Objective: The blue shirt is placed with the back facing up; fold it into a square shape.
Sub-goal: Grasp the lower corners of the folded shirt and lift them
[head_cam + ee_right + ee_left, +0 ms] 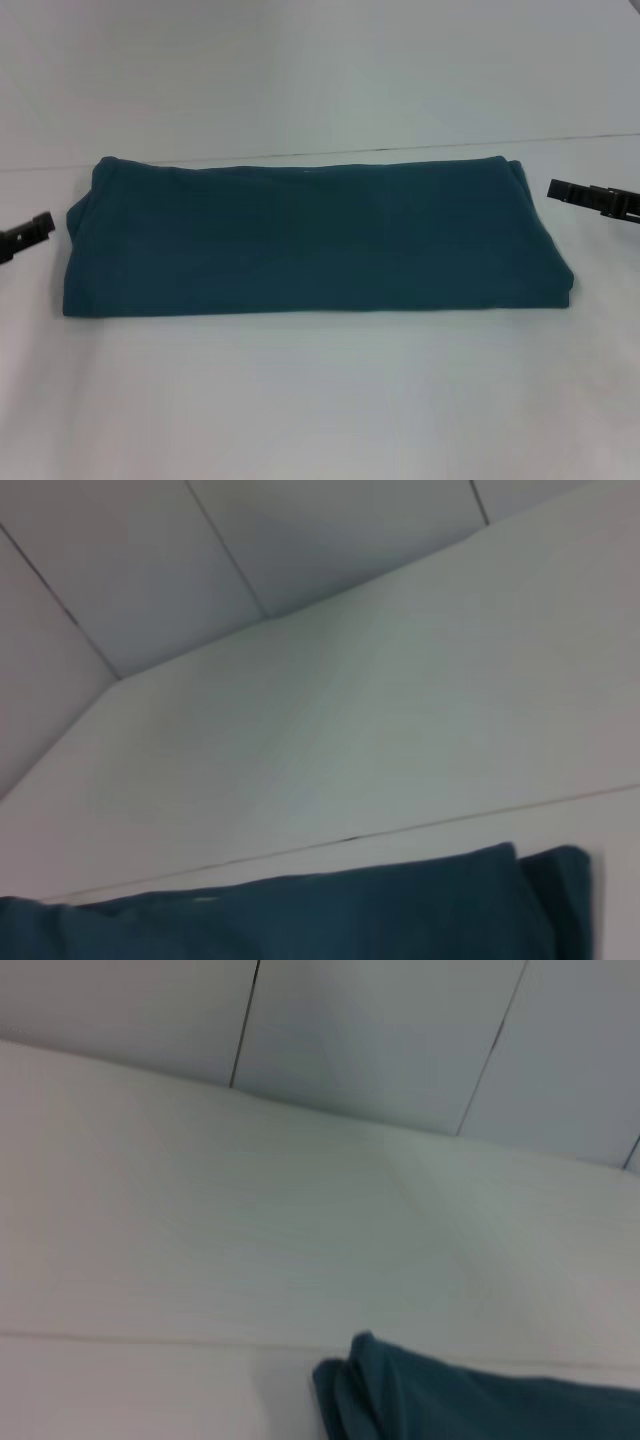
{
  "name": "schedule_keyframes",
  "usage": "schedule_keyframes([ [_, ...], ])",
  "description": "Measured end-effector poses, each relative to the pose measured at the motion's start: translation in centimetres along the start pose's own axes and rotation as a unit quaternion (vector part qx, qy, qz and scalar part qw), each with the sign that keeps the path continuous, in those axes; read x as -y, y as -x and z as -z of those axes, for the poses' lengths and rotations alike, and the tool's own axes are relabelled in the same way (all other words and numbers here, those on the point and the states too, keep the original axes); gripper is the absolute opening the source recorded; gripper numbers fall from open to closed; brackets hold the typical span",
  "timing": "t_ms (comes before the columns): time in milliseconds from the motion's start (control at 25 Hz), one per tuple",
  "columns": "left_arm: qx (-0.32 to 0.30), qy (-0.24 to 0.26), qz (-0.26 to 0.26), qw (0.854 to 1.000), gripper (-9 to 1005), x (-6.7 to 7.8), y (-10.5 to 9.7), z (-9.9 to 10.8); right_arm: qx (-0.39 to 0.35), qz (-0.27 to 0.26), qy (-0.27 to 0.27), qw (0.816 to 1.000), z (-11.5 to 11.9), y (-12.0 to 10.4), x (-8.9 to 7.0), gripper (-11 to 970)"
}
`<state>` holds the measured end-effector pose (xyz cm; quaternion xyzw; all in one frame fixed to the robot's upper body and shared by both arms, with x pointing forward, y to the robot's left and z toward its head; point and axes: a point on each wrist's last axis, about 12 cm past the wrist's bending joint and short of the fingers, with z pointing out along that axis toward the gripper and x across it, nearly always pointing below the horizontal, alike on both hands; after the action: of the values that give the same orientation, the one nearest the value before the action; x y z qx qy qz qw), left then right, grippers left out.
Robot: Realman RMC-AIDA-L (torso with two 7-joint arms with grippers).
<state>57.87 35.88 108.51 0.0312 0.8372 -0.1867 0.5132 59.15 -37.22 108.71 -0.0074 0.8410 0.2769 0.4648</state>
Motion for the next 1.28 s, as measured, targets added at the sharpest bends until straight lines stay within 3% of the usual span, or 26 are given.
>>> schedule_keyframes([
  [360,-0.04,-0.015,-0.025,0.999,938,0.1,-1.3,0.7,-0.041,-0.027,0.039,0.998,1.4,0.1,-0.6,868],
  [1280,-0.136,-0.031,-0.088,0.986,939,2.0,-2.8,-1.9,-0.061,-0.053,0.037,0.996,2.9,0.0,0.1,868],
])
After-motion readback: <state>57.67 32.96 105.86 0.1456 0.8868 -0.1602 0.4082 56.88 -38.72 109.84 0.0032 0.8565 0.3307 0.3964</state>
